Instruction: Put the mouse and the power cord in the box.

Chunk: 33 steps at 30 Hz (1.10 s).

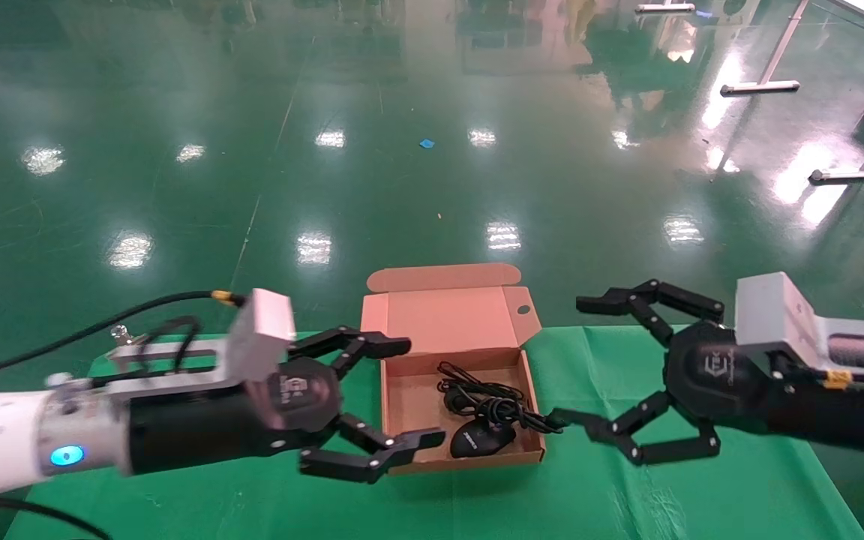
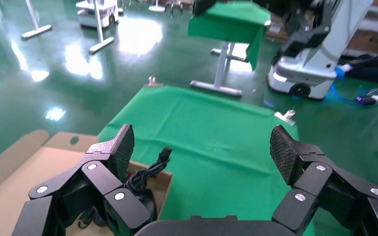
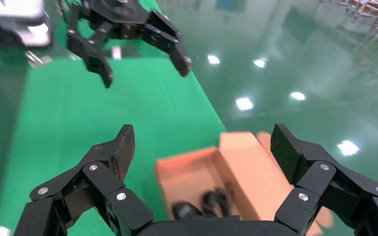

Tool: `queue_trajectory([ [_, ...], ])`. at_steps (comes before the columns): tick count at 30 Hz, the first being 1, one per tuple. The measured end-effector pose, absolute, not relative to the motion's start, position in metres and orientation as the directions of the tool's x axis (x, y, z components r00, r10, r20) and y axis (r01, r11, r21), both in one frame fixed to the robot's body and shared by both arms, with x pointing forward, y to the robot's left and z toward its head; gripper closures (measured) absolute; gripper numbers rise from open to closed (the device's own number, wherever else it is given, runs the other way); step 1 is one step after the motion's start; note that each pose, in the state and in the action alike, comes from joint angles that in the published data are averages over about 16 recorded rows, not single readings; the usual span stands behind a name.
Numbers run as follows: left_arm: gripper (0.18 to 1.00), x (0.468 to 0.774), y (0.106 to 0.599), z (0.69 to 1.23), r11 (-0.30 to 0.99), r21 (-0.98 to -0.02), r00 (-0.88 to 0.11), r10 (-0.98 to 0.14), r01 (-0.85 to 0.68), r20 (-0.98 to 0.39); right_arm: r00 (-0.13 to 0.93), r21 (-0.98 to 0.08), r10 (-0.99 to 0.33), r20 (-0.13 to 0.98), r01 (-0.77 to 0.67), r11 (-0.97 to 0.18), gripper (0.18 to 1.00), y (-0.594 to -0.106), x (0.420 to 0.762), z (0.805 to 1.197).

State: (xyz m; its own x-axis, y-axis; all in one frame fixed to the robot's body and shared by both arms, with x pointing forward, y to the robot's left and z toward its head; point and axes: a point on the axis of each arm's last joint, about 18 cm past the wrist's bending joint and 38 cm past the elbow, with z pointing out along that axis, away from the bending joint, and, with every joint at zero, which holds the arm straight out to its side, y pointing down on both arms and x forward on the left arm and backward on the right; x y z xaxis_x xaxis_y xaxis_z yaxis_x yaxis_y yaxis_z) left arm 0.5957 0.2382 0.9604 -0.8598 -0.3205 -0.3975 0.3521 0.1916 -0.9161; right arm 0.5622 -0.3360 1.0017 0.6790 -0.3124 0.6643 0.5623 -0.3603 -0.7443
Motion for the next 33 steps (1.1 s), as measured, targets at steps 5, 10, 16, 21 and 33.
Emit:
queue_trajectory([
  [5, 0.184, 0.569, 0.256, 0.969, 0.155, -0.914, -0.865, -0.296, 0.375, -0.405, 0.729, -0.785, -0.294, 0.618, 0.550, -0.287, 0.178, -0.326, 0.542, 1.000],
  [10, 0.184, 0.541, 0.272, 0.977, 0.129, -0.907, -0.867, -0.266, 0.402, -0.422, 0.778, -0.821, -0.264, 0.571, 0.528, -0.219, 0.178, -0.317, 0.520, 0.997],
  [16, 0.184, 0.507, 0.288, 0.986, 0.114, -0.893, -0.865, -0.223, 0.435, -0.449, 0.827, -0.855, -0.218, 0.518, 0.496, -0.153, 0.178, -0.308, 0.495, 0.994],
  [21, 0.184, 0.482, 0.297, 0.991, 0.111, -0.882, -0.861, -0.188, 0.459, -0.472, 0.851, -0.871, -0.185, 0.491, 0.476, -0.121, 0.178, -0.303, 0.479, 0.993],
  [33, 0.184, 0.465, 0.303, 0.994, 0.111, -0.873, -0.858, -0.161, 0.475, -0.488, 0.862, -0.878, -0.167, 0.478, 0.466, -0.106, 0.178, -0.301, 0.471, 0.992],
])
